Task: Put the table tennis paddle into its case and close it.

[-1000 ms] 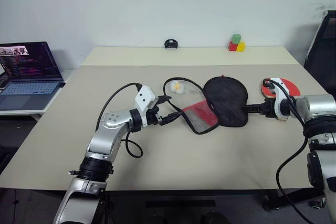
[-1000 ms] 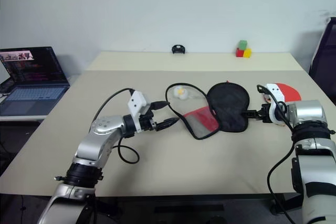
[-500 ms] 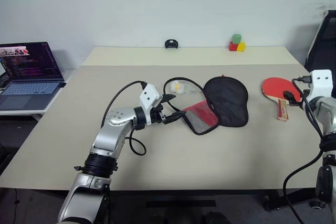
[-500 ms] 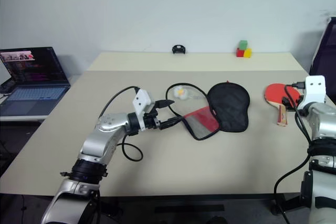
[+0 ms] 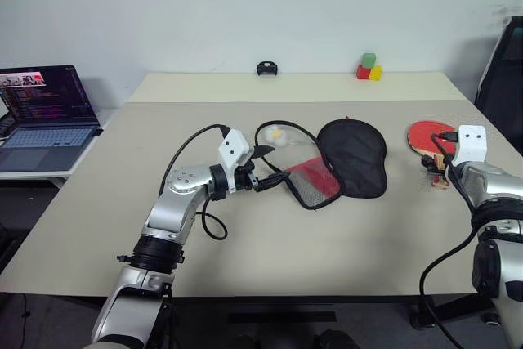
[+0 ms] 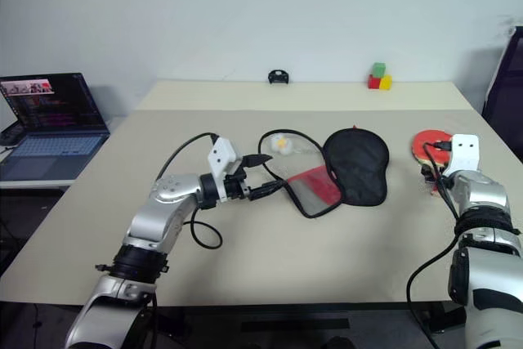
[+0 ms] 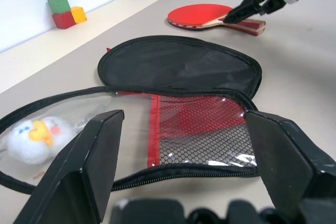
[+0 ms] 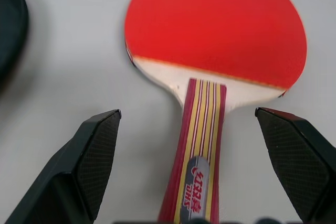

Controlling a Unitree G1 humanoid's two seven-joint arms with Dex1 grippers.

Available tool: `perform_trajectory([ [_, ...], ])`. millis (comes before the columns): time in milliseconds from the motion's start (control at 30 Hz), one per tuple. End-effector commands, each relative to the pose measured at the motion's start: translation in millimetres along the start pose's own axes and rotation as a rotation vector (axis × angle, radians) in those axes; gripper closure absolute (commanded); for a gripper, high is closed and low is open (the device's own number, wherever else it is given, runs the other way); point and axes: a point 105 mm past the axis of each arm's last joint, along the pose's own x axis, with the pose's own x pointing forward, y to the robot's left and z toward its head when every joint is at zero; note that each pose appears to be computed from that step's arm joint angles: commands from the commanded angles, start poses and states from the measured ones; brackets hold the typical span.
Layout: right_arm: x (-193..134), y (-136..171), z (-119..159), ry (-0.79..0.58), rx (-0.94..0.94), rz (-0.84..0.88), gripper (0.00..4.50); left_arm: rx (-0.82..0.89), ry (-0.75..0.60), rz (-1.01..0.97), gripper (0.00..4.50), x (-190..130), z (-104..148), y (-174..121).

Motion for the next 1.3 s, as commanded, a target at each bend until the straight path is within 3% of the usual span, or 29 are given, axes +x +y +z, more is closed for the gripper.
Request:
perform_trajectory([
  [33,1.2,-1.0,11.3,-0.042,-0.030,-0.030,0.01,0.045,-0.036,0.009,0.49,-0.2,14.5,4.3],
  [300,6.0,11.7,5.1,-0.020,-0.014,0.002,0.01,0.045,-0.033,0.018,0.49,-1.9,13.3,5.7],
  [400,7.2,17.0,2.3,-0.005,-0.014,0.020,0.63,0.045,-0.034,0.020,0.49,-1.4,13.2,5.6],
  [533,7.5,17.1,-3.7,0.020,-0.026,0.027,2.04,0.045,-0.034,0.021,0.49,-0.9,12.8,5.4],
  [667,6.6,12.2,-11.2,0.048,-0.049,0.022,3.18,0.043,-0.033,0.021,0.49,-1.4,11.3,5.0],
  [1067,-18.0,-17.9,-33.2,0.199,-0.191,0.110,3.22,0.033,-0.031,-0.001,0.49,-0.2,7.2,-3.1],
  [1300,-68.6,-4.5,-53.8,0.284,-0.271,0.256,3.22,0.026,-0.039,-0.037,0.49,6.9,6.9,-10.8],
])
